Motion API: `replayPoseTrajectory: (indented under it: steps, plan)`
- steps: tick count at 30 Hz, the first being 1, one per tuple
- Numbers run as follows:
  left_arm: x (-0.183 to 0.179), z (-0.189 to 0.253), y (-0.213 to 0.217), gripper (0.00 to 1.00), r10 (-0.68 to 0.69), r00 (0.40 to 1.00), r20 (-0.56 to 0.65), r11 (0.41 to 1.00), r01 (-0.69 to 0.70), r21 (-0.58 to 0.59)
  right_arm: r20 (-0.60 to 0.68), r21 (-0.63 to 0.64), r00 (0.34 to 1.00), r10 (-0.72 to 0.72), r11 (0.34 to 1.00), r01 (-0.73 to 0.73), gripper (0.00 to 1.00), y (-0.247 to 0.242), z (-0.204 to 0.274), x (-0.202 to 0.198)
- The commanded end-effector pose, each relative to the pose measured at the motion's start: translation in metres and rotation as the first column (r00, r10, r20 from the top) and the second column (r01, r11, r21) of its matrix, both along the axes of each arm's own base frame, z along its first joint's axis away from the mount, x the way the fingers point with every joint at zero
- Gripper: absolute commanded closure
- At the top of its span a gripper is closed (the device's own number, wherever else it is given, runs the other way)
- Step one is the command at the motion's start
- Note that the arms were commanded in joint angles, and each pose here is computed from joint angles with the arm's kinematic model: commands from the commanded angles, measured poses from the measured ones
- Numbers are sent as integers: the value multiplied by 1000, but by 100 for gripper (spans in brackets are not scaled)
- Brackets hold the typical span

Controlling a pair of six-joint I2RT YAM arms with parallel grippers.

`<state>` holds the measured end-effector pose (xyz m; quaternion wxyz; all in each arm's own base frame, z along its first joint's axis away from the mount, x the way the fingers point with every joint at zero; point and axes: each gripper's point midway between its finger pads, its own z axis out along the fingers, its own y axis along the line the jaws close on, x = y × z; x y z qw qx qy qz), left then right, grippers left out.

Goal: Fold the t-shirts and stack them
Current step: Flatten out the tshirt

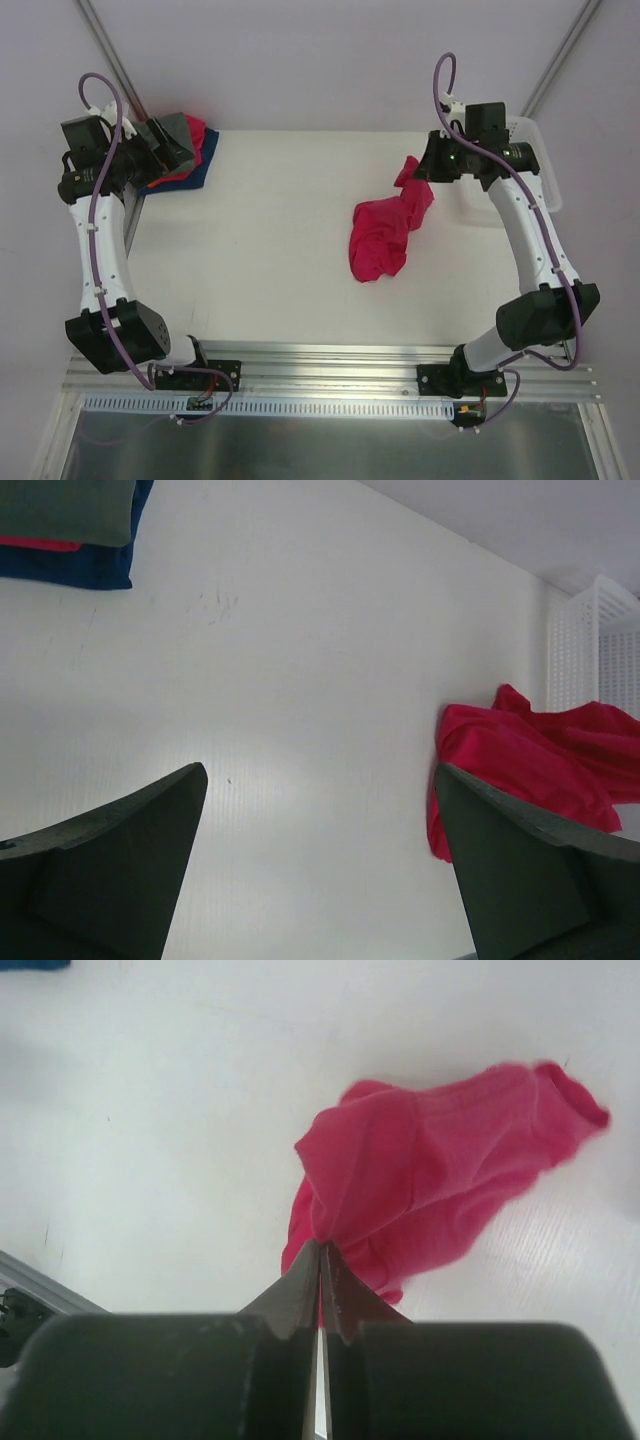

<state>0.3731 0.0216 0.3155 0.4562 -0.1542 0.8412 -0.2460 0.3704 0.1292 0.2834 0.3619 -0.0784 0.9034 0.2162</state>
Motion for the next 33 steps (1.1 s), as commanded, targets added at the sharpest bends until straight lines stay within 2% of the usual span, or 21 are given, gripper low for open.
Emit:
replayPoseTrajectory:
  steps: [1,7,8,11,13,15,16,18,21,23,25,28,29,30,32,33]
  plan:
    - [10,31,-1,1,-13,996,84,1000,12,8,78,48,996,32,998,-35,99,17,25,22]
    - [8,32,-2,1,-21,995,95,1000,19,23,186,70,978,96,991,-110,99,56,60,79]
    - [4,33,-2,1,-15,995,98,999,12,32,237,88,964,119,986,-143,99,69,75,92]
    - [-2,35,2,1,12,994,109,998,-19,61,372,141,910,184,958,-252,99,113,116,95]
    - [-8,43,3,1,20,991,136,995,-32,90,497,161,833,244,917,-365,99,152,156,82]
    - [-12,47,5,1,26,988,152,992,-44,117,570,173,770,287,874,-454,99,190,185,58]
    - [-17,52,5,1,30,985,168,990,-52,129,631,177,723,282,855,-488,99,200,208,48]
    - [-21,47,6,1,39,986,162,989,-61,137,682,184,674,283,826,-533,99,221,231,26]
    - [-30,44,5,1,49,985,164,987,-73,142,784,153,567,253,806,-572,99,223,280,-5]
    - [-35,44,4,1,53,985,167,987,-77,139,816,141,530,229,811,-568,99,207,303,-25]
    - [-36,44,4,1,52,984,169,988,-76,137,807,96,538,244,844,-527,99,184,299,-34]
    - [-37,44,6,1,61,984,168,987,-84,134,765,96,611,206,901,-424,100,139,278,-20]
    - [-37,44,6,1,62,984,166,988,-84,131,734,82,654,180,933,-349,99,110,258,-11]
    - [-36,44,6,1,61,984,166,988,-83,129,734,66,660,160,951,-304,99,93,252,-5]
    - [-35,45,4,1,57,985,165,990,-77,118,704,-48,688,178,978,-204,99,52,214,8]
    - [-34,45,5,1,57,985,165,990,-77,118,642,-107,734,220,974,-199,99,42,184,8]
